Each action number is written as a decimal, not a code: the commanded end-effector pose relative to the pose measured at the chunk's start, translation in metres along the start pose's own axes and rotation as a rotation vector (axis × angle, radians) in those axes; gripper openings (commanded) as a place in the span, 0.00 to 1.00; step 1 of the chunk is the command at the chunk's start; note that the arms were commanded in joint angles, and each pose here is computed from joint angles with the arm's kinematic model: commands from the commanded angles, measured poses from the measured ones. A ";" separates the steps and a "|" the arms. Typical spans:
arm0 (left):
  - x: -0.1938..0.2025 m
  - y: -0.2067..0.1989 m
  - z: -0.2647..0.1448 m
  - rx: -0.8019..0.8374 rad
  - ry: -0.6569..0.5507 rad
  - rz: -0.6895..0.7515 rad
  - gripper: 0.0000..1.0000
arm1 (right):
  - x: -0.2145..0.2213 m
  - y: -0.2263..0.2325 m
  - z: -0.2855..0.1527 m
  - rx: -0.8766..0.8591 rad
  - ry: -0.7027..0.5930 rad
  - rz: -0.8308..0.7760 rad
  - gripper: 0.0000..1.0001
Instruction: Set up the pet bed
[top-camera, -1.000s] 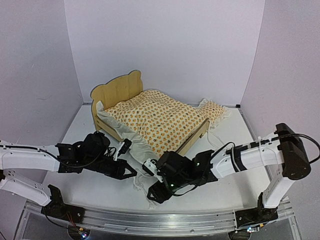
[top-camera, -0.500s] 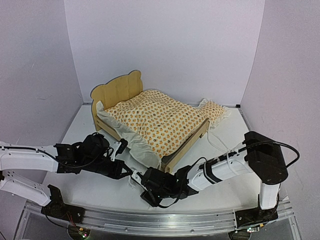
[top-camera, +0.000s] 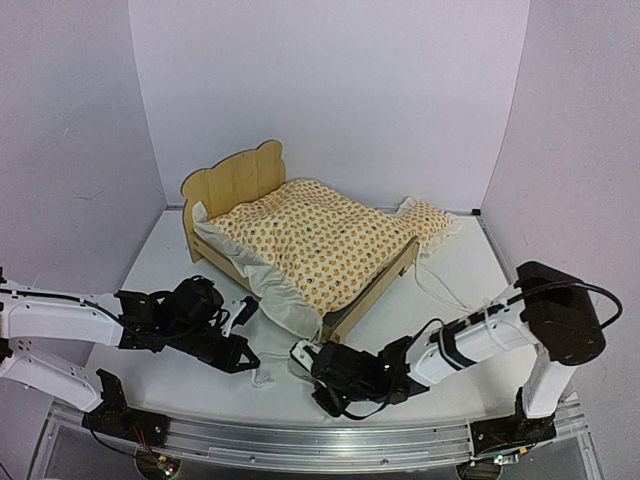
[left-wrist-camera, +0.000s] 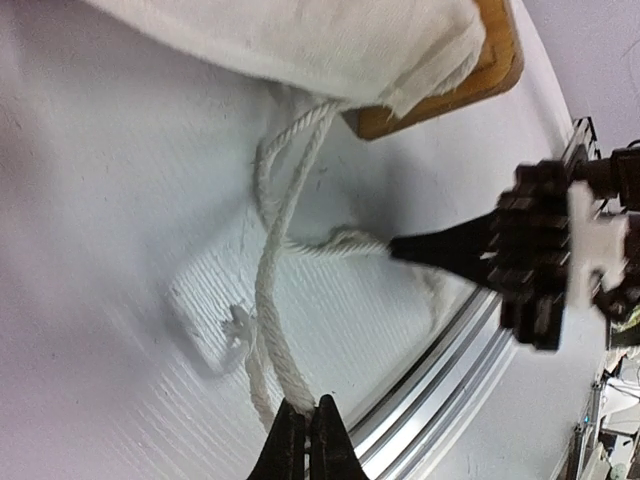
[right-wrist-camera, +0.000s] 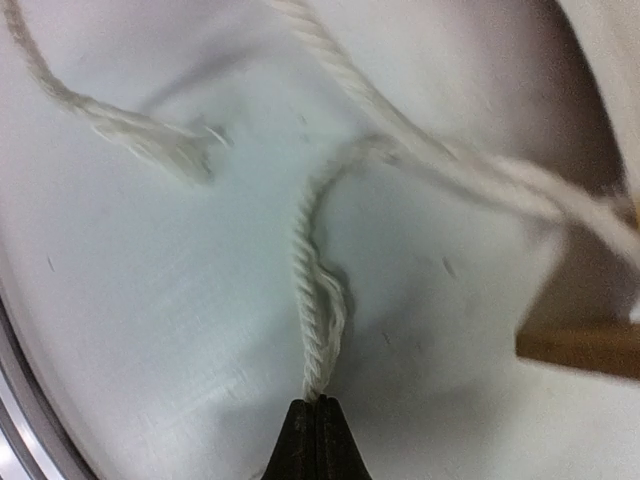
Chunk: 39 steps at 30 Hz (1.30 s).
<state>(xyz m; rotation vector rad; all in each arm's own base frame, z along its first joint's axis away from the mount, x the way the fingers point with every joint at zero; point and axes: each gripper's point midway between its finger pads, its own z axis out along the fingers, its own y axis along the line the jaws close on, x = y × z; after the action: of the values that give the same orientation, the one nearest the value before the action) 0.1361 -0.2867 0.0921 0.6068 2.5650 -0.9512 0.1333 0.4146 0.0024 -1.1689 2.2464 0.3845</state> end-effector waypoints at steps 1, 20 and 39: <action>0.025 -0.010 0.006 0.064 0.131 0.022 0.00 | 0.011 -0.017 -0.038 -0.048 0.036 0.137 0.00; -0.070 -0.083 -0.006 0.235 -0.560 0.412 0.39 | -0.001 -0.029 -0.084 -0.087 -0.097 0.163 0.00; -0.078 -0.046 0.104 0.035 -0.582 0.563 0.27 | -0.012 -0.033 -0.101 -0.092 -0.164 0.138 0.00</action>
<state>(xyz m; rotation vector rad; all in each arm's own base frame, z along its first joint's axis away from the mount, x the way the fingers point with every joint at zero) 0.1792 -0.3907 0.0469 0.9224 1.8691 -0.8011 0.1260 0.3494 0.0701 -1.0237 2.2573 0.5817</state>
